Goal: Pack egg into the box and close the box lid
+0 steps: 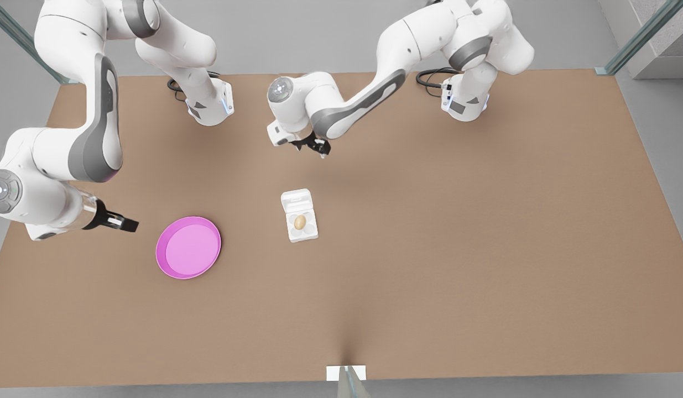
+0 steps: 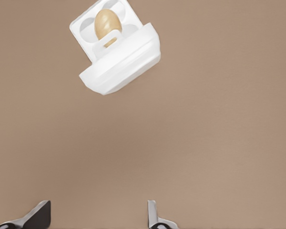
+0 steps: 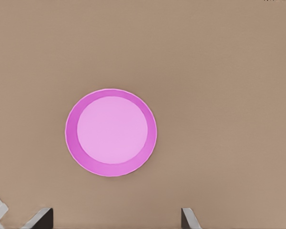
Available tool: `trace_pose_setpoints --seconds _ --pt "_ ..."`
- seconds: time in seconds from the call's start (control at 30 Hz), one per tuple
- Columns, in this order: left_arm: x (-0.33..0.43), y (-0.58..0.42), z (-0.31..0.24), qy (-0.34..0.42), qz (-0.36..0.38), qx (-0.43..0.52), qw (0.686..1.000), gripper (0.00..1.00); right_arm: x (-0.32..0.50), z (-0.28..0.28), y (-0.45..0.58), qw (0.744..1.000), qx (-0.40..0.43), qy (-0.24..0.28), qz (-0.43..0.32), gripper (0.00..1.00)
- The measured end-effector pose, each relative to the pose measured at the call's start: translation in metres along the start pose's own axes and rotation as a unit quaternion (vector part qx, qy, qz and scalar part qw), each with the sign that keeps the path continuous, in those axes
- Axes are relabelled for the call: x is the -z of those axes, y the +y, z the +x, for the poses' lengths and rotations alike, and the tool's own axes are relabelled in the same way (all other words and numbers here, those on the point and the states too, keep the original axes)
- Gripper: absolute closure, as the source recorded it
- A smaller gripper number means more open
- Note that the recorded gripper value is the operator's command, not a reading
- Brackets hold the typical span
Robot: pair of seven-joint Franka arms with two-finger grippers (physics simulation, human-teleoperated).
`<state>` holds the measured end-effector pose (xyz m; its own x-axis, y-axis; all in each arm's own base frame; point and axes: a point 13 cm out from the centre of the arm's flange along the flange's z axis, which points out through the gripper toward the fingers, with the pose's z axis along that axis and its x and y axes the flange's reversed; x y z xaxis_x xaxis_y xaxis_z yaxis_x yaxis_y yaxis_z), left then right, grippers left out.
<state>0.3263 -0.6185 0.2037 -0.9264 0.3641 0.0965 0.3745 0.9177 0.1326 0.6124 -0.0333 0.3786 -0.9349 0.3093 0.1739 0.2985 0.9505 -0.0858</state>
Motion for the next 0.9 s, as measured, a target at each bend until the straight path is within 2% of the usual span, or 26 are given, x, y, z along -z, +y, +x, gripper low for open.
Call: trace_pose_setpoints --seconds 0.23,0.5,0.9 --pt "-0.081 0.003 -0.044 -0.041 -0.009 0.128 0.991 0.0 -0.021 -0.001 0.015 0.998 0.07 0.01 0.001 0.0" --pt "-0.08 0.018 -0.082 -0.076 0.023 0.238 0.968 0.0 -0.026 -0.003 0.017 0.993 0.114 0.01 0.0 0.0" --pt "-0.064 0.073 -0.124 -0.083 0.038 0.352 0.932 0.0 -0.032 -0.001 0.019 0.988 0.153 0.013 -0.001 0.0"
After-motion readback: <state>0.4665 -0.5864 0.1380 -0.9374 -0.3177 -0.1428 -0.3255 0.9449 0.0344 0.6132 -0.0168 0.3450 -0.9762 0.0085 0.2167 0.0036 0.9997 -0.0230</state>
